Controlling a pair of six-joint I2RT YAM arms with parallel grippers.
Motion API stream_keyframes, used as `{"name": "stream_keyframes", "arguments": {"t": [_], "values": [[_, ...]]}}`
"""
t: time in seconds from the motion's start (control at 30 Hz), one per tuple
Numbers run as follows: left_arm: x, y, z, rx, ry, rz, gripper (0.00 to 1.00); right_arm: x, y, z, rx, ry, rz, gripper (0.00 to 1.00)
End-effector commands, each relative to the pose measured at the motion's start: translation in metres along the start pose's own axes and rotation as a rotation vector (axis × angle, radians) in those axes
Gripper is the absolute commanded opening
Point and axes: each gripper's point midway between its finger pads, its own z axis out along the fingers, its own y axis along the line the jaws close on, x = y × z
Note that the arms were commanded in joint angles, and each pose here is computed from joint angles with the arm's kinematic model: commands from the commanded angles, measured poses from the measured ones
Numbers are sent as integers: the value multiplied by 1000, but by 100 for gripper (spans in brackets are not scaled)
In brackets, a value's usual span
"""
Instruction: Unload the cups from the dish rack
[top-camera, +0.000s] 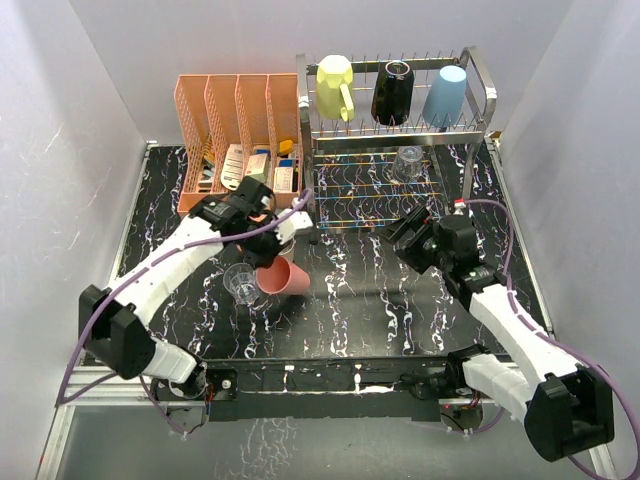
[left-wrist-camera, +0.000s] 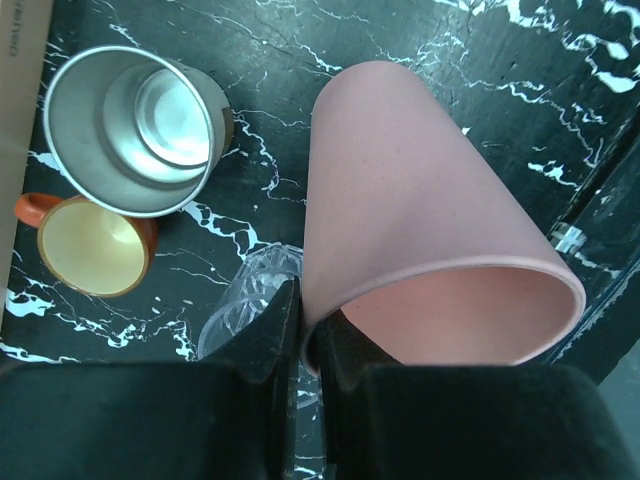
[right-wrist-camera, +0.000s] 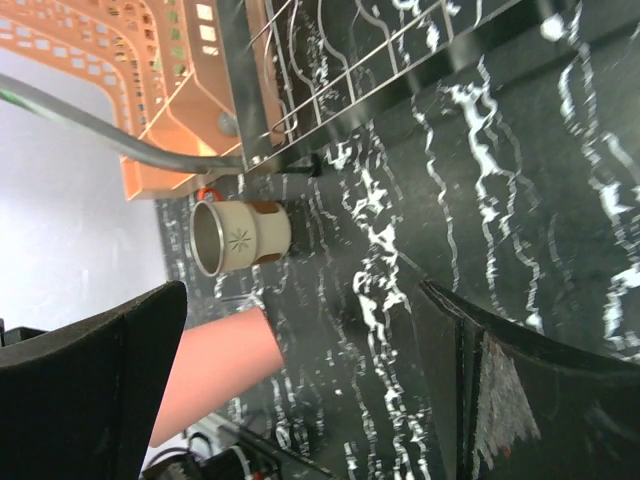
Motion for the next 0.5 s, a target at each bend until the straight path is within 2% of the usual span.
{"name": "stream_keyframes", "arguments": {"t": [0.0,0.3,0.47], "values": [[4,7,-2,-63,115,45,0,-23,-7,-5,83,-29,-172,98],[23,15,18,-55,309,110,0,-53,-15,-15,180,-140,-279,98],[12,17,23,-51,318,107,2,-64,-14,-21,206,-185,-322,98]]}}
